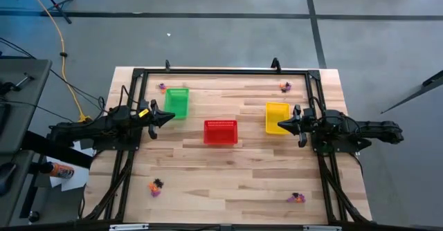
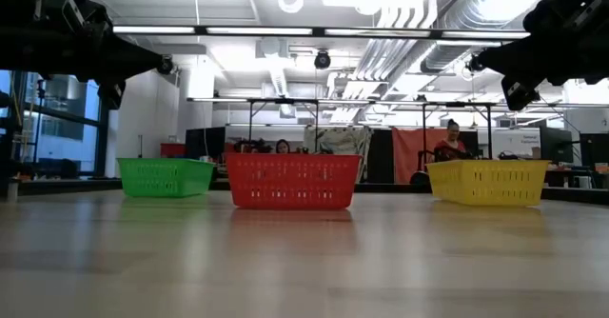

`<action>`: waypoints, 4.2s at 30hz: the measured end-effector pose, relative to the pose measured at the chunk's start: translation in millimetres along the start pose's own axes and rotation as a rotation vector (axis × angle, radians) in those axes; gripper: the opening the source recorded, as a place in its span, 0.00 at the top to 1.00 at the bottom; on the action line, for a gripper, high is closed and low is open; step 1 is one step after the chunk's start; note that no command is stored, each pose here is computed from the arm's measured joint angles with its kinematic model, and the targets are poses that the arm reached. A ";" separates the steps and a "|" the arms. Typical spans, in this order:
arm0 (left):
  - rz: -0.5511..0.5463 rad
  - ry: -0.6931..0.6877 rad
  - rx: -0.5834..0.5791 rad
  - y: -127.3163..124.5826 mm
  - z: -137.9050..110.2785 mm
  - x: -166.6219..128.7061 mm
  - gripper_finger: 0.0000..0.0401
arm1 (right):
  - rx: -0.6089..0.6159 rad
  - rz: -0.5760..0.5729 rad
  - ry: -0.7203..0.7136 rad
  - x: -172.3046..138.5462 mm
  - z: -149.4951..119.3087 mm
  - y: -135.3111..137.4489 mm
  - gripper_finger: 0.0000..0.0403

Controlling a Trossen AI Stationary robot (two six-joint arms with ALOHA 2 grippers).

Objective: Sort Halloween decoration

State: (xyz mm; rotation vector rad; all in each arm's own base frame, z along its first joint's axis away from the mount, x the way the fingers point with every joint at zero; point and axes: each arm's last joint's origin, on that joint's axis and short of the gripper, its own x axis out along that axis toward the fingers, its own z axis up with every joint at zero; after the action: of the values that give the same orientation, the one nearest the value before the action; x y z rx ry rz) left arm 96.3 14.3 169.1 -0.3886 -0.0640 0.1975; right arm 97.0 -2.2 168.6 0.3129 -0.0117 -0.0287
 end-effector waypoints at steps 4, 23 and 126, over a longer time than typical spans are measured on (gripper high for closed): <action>0.000 0.000 0.000 0.0 0.0 0.0 1.00 | 0.000 0.000 0.000 0.0 0.0 0.0 1.00; 0.000 0.000 0.000 0.0 0.0 0.0 1.00 | 0.000 0.000 0.000 0.0 -0.1 0.0 1.00; 0.000 0.000 0.000 0.0 0.0 0.0 1.00 | 0.192 0.039 1.513 88.2 53.7 186.6 0.61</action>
State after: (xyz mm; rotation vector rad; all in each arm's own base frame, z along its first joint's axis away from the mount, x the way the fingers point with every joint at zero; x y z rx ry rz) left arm 96.3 14.3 169.1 -0.3889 -0.0639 0.1975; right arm 189.2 156.1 277.7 0.4635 1.4864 0.2548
